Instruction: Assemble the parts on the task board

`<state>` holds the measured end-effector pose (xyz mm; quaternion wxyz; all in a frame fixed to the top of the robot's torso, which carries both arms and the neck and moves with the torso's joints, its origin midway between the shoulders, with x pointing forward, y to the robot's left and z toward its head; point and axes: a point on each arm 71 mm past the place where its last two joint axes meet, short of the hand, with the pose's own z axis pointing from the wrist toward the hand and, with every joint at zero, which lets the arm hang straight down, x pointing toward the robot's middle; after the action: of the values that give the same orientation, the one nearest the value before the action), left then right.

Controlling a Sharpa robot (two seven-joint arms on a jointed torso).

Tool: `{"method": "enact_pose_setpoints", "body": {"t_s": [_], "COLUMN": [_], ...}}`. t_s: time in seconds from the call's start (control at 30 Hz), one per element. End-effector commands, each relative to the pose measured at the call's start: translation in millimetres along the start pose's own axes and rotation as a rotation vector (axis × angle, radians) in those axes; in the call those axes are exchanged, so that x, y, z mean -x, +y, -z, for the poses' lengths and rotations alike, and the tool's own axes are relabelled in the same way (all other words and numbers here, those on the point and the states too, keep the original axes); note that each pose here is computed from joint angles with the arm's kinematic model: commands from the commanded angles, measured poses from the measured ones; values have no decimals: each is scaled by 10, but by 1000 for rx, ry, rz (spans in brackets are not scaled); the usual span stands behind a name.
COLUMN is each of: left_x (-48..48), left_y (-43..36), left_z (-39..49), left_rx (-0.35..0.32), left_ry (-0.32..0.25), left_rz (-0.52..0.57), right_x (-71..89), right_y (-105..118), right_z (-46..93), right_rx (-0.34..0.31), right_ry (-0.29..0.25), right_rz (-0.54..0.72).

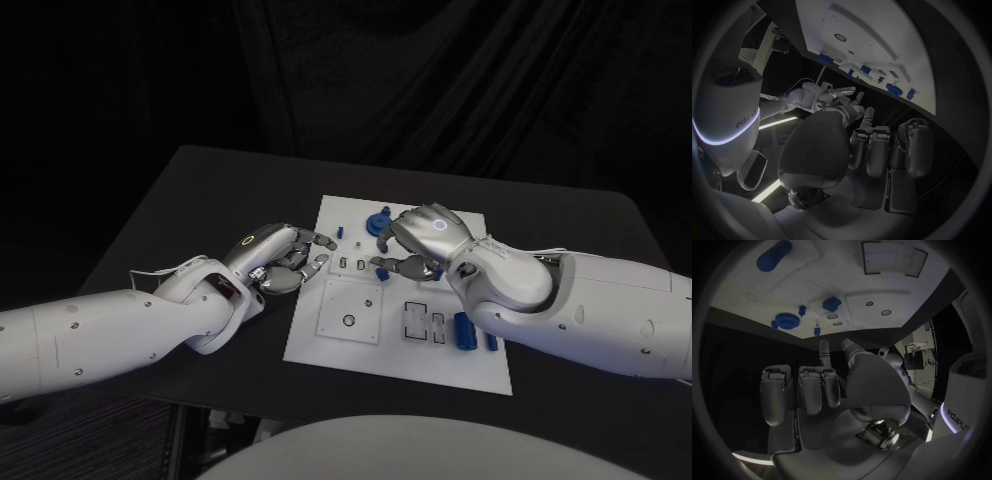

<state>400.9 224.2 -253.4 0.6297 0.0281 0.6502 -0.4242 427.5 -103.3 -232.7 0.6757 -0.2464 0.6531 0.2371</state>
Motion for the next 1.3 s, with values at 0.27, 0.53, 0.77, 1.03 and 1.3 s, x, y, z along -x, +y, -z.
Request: {"method": "enact_pose_setpoints", "body": {"t_s": [0.27, 0.53, 0.77, 1.03, 1.3], "left_x": [-6, -11, -16, -21, -24], "left_y": [2, 9, 10, 9, 6], "left_z": [-12, -17, -22, -27, -28], "left_rx": [5, 10, 12, 12, 12], "left_ry": [9, 13, 15, 18, 20], "left_rz": [7, 7, 8, 9, 10], "right_x": [-190, -276, -325, -354, -381], "right_y": [-51, -26, -10, 33, 60], "right_z": [-15, -49, -76, -104, -124], "right_rx": [-159, -168, -168, -156, -145], "right_ry": [126, 155, 172, 180, 199], "right_rz": [75, 89, 96, 97, 103]}}
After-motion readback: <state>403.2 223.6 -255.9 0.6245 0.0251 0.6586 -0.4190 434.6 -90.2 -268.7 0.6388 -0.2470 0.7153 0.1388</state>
